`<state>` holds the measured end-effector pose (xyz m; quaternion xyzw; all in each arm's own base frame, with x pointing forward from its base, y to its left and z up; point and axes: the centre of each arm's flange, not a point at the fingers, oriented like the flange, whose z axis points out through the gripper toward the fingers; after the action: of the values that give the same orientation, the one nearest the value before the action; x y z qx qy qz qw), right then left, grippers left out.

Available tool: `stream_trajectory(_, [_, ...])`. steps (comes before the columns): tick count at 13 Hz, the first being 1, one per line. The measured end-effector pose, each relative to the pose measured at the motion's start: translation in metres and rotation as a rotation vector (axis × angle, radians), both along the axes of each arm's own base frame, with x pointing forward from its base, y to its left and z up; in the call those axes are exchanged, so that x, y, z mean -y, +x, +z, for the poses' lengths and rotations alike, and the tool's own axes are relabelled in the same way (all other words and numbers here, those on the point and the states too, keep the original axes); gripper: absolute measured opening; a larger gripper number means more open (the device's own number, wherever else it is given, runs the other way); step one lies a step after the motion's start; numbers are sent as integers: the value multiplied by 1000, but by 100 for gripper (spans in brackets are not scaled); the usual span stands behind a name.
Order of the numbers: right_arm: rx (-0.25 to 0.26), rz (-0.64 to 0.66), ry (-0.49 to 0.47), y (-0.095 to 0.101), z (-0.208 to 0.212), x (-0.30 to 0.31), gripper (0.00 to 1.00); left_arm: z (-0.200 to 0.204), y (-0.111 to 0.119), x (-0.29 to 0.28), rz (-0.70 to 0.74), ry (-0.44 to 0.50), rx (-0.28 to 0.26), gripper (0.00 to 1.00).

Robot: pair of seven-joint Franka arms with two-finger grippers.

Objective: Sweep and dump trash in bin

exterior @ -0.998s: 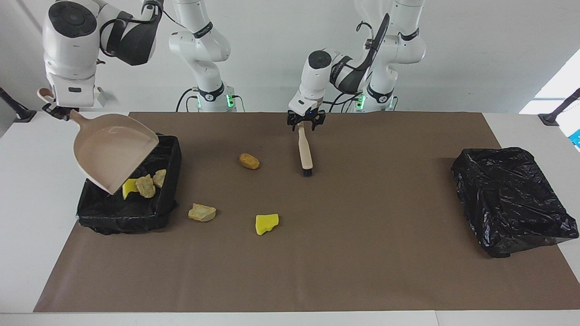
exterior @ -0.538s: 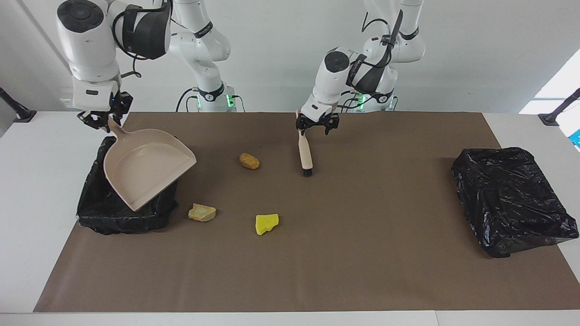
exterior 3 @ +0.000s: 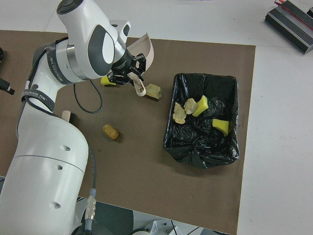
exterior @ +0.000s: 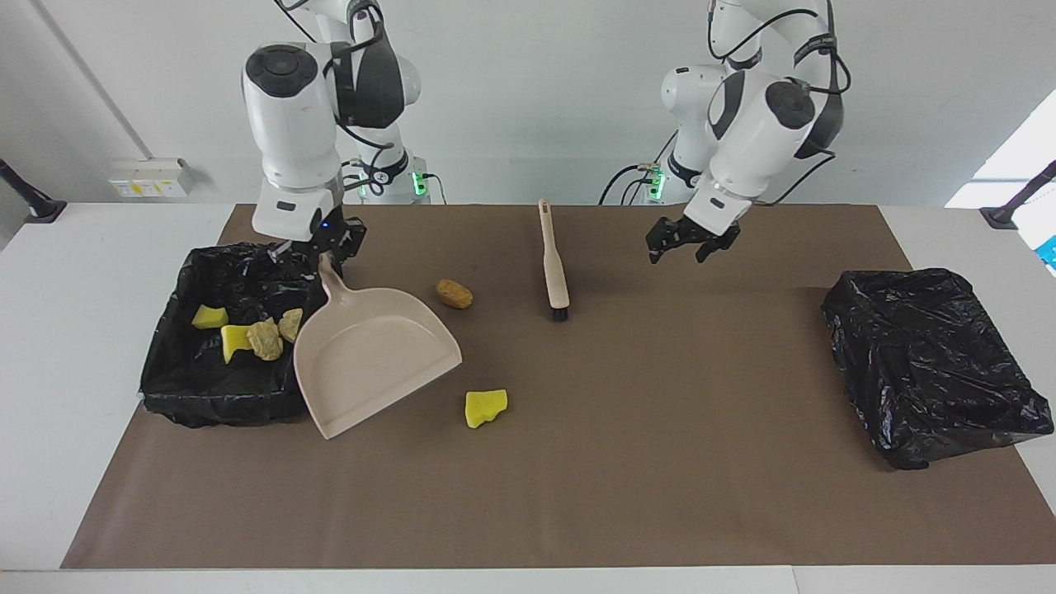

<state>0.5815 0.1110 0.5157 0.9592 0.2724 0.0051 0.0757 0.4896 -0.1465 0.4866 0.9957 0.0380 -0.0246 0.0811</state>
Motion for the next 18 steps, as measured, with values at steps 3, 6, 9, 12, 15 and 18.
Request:
stream_trajectory(3, [47,-140,33,7,-33,-87,31,44,17,-51,4,18,26,100])
stream_trajectory(6, [58,-243,53,9,-60,-158,31,84,31,-97,10,66,68,100])
stream_trajectory(9, [73,-343,71,9,-87,-227,31,122,46,-109,-14,126,108,100])
stream_trajectory(12, [97,-452,108,6,-123,-295,31,151,52,-112,-57,168,135,100])
stream_trajectory(15, [77,-504,166,11,-148,-320,31,158,55,-112,-95,183,149,100])
stream_trajectory(18, [68,-512,170,14,-158,-321,31,165,54,-110,-82,163,152,100])
